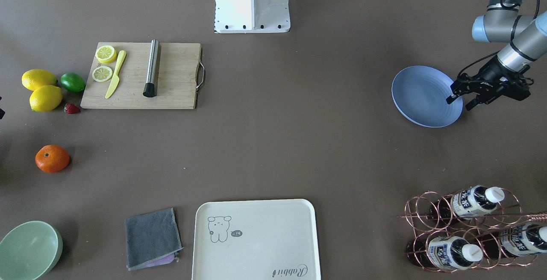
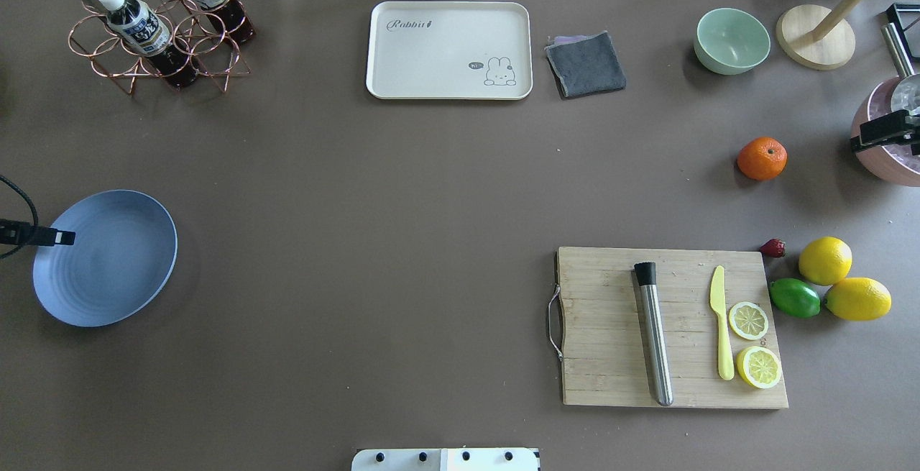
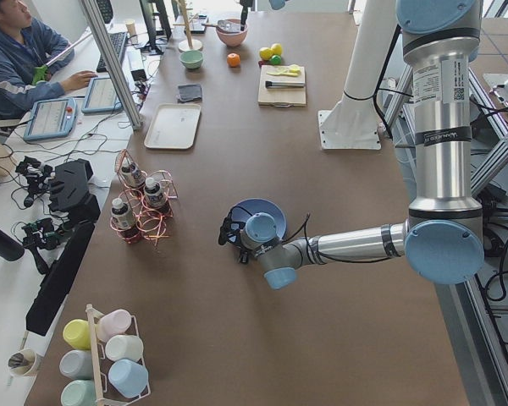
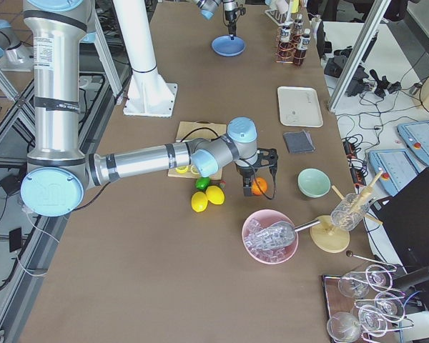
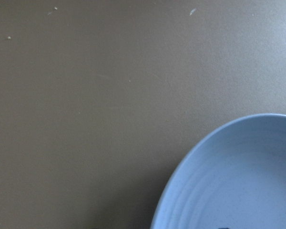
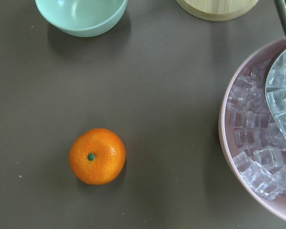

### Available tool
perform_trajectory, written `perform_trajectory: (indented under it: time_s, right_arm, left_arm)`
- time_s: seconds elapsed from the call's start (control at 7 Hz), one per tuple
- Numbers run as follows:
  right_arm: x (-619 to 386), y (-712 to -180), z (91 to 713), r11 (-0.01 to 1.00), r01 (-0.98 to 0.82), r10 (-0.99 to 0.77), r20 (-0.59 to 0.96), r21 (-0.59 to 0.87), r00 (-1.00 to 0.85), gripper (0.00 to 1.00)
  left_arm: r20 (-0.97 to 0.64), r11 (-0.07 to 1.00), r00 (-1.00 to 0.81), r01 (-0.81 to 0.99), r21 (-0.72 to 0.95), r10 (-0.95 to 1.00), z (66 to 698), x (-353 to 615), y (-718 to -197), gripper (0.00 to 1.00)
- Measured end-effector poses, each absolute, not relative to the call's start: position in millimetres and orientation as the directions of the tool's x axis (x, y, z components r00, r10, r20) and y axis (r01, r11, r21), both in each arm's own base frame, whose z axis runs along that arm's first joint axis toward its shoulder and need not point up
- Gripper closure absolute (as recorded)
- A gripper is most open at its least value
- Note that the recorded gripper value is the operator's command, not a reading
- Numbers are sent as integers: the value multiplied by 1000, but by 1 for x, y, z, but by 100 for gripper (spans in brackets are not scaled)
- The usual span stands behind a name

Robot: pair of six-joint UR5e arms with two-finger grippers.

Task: Pick orange to plate
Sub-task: 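Push the light blue plate toward the table center with the left gripper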

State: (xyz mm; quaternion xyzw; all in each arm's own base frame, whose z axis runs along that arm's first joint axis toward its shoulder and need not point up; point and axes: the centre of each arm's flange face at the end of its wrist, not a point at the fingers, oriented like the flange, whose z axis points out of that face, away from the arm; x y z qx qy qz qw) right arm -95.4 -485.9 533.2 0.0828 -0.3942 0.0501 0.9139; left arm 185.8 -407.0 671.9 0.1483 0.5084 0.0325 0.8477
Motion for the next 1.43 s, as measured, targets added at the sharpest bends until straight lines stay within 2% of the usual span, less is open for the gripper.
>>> perform_trajectory:
  time_s: [0.14, 0.29, 0.57, 0.86, 1.43]
  right_arm:
    - [-95, -486, 533, 981, -157, 26, 728, 112, 685, 0]
    - [-95, -486, 533, 981, -158, 27, 727, 113, 686, 0]
    - [-95, -486, 533, 980, -160, 27, 725, 115, 688, 0]
    - [-95, -486, 533, 980, -160, 27, 725, 115, 688, 0]
    - [-95, -486, 533, 980, -160, 28, 726, 114, 688, 0]
  left_arm:
    - [-852, 953, 479, 93, 289, 212, 674, 184, -403, 97]
    - [-852, 951, 476, 93, 294, 217, 675, 183, -400, 100]
    - [-861, 954, 456, 77, 291, 226, 674, 181, -396, 100]
    - [-907, 968, 364, 48, 244, 211, 654, 160, -402, 100]
    - [-974, 982, 218, 165, 91, 54, 524, 186, -476, 100]
